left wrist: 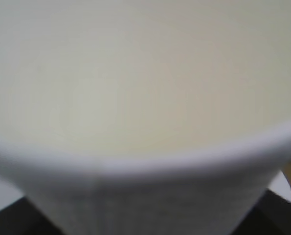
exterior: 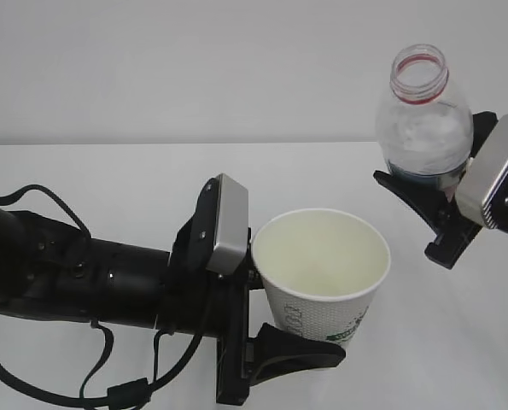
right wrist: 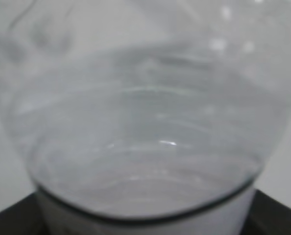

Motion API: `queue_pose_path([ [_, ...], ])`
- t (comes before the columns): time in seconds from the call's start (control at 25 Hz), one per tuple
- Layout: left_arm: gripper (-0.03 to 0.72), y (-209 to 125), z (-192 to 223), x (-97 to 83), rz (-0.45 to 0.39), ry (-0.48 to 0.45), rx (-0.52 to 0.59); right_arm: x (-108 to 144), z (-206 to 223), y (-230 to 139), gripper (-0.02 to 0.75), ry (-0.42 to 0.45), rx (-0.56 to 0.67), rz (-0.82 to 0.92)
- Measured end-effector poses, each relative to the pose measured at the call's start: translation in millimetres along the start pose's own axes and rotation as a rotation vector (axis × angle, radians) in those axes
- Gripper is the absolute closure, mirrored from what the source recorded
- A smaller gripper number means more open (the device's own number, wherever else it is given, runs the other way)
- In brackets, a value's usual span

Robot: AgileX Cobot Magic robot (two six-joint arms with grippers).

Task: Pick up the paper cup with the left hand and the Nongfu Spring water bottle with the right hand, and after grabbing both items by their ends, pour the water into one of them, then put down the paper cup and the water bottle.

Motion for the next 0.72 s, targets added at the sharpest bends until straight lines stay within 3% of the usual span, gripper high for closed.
queue_pose_path([
  [0.72, 0.139, -2, 0, -2.5, -0.005, -0.015, 0.012, -15, 9, -10, 0.258, 0.013, 0.108, -0.224],
])
Point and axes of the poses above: a point on each arm's last joint axis where the gripper is mounted, z pointing out along that axis toward the gripper, x along the wrist's bending axis when the last joint is at zero, y = z × x, the point moved 7 cm from there along z, pointing out along that axis toward the gripper, and after that the axes turned 2 degrees about z, right-handed, at the moved point
